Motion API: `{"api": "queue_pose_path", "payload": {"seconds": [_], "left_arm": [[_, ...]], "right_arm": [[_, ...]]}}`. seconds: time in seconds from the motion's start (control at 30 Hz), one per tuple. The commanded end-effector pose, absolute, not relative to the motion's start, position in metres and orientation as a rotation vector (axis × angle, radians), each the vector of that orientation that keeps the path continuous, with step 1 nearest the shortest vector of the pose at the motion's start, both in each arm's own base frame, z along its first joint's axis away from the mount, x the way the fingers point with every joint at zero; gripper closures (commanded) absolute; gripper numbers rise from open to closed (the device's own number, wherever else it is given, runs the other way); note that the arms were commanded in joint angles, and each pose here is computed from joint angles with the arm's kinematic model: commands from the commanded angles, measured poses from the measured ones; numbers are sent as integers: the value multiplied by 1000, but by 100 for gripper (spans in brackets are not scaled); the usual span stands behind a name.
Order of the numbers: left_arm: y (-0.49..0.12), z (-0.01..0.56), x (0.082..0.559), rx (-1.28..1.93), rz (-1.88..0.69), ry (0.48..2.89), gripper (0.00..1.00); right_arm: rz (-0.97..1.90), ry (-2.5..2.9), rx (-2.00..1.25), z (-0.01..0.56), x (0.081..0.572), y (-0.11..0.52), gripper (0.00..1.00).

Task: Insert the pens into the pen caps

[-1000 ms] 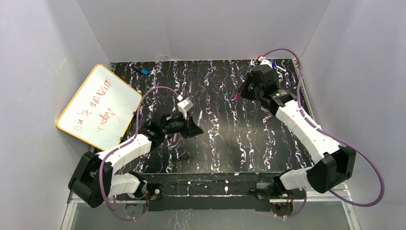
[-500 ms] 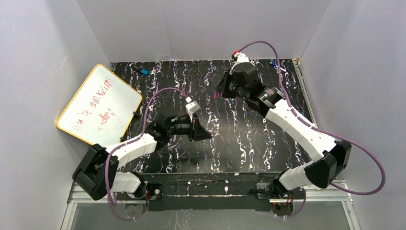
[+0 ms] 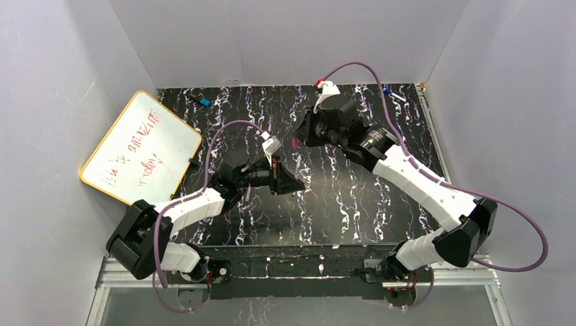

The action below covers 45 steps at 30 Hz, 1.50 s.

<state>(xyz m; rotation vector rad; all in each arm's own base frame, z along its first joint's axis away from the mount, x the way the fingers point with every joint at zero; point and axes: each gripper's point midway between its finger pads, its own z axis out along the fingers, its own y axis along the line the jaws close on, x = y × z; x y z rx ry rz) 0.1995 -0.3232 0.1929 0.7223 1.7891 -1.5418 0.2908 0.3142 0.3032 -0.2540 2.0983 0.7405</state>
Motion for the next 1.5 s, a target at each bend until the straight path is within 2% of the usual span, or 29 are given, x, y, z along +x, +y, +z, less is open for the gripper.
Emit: {"api": "queue_pose_path", "payload": {"seconds": [0.0,0.8,1.47], "left_arm": [[-325,206,196,743,-1570,1731,100],[-327,213,199,718,-1586,1708,100],[-327,221,197,725,-1598,1684,100]], "right_arm": [[775,2004,-277,341,286,315,99],[741,1990,-318,357,277,302,99],[732,2002,-327,336,277,301,99]]}}
